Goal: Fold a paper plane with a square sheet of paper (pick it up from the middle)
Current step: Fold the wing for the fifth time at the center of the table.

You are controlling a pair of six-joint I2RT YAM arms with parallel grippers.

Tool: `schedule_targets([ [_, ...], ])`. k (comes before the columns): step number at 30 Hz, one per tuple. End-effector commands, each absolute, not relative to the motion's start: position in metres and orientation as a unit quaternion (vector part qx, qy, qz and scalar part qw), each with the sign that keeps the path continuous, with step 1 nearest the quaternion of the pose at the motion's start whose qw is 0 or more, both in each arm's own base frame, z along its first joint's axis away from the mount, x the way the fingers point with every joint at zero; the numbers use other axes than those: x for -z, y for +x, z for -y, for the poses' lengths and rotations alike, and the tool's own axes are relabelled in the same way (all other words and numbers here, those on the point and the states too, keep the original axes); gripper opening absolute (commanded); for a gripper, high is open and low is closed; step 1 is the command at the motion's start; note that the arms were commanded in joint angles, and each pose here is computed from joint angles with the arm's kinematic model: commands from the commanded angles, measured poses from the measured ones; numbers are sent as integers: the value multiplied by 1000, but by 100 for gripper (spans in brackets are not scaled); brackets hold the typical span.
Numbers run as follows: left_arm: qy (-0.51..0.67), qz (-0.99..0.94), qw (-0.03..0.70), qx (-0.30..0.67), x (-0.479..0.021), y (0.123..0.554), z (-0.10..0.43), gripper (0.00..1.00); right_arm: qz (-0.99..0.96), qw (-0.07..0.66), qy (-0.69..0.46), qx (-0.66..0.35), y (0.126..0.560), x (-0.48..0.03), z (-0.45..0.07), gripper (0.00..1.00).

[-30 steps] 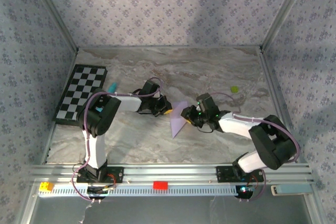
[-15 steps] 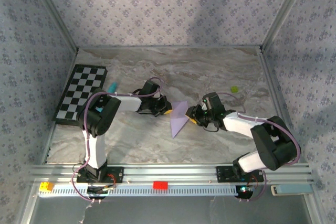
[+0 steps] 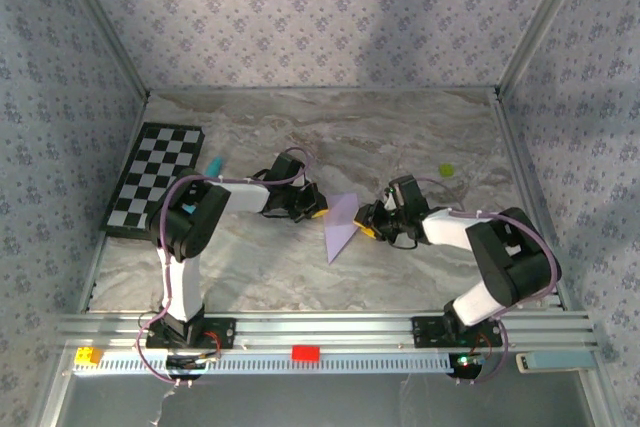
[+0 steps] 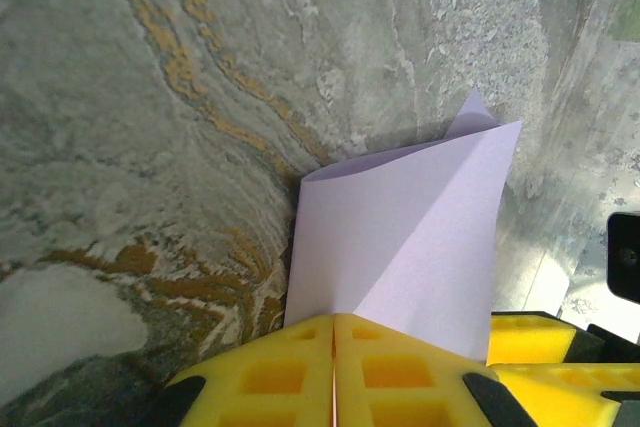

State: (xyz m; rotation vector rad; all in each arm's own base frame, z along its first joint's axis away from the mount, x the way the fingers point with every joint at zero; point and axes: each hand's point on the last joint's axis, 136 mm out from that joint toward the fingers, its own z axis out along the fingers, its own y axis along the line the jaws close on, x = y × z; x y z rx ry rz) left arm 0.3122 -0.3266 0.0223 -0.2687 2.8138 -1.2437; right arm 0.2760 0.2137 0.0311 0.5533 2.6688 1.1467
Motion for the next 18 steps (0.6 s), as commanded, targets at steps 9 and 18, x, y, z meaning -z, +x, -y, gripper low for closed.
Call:
schedule_targets([
  [9,-86,-920,-6,383,-10,300,324,8,-884,97,106,-445,305,-48,-230,29],
  [18,-85,-921,-7,381,-9,299,324,8,-879,68,76,-465,308,-44,-229,30],
])
